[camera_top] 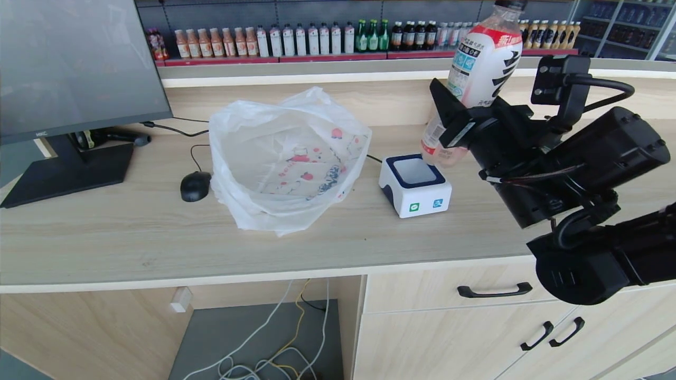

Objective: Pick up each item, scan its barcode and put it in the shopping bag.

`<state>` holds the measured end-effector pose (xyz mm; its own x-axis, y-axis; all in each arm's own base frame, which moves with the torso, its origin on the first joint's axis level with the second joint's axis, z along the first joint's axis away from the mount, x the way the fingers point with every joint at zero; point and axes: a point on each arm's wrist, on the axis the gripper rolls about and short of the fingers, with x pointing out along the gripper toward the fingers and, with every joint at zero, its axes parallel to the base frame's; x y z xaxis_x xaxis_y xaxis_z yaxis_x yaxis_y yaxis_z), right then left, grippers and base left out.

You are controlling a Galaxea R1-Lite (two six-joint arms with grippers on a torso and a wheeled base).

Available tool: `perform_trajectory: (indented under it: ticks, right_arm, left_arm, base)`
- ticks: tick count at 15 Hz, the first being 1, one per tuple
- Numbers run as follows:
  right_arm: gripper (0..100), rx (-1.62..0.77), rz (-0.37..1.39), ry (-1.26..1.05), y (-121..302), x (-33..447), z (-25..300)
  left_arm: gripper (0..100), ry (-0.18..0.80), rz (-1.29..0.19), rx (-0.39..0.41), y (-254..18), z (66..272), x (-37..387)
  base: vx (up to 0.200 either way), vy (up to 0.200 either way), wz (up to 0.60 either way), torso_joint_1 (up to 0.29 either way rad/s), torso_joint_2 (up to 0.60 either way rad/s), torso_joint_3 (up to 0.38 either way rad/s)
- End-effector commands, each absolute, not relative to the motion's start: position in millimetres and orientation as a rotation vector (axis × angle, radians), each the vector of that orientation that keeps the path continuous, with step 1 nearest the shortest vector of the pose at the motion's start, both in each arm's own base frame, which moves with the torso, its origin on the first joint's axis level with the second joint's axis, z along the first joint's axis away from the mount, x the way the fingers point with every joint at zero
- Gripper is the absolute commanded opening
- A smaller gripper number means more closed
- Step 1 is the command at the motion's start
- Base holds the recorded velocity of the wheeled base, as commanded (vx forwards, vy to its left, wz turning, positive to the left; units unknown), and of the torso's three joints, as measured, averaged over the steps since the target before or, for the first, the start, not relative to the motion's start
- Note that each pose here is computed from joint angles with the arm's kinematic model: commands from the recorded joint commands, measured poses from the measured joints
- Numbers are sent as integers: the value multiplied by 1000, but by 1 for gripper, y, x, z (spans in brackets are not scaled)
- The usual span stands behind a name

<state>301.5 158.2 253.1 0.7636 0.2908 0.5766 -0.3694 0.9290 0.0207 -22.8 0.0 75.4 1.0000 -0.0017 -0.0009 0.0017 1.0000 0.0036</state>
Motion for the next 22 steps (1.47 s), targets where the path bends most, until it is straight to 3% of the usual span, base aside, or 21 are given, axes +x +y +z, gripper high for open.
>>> perform_trajectory:
  ticks: [1, 4, 16, 22]
  right_arm:
    - [0, 136, 357, -603, 158, 303, 252]
    - [0, 139, 353, -606, 157, 305, 251]
    - [0, 149, 335, -604, 154, 318, 245]
    - [0, 146, 345, -589, 158, 322, 239]
  left_arm:
    - [100, 2, -2, 5, 0, 75, -23]
    - [100, 0, -2, 8, 0, 75, -23]
    - [100, 0, -2, -3, 0, 75, -23]
    - [100, 0, -2, -2, 0, 75, -23]
  base:
    - [0, 0, 0, 0, 0, 0]
    - [0, 0, 0, 0, 0, 0]
    - [0, 200, 0, 3, 4, 3]
    - [0, 0, 0, 0, 0, 0]
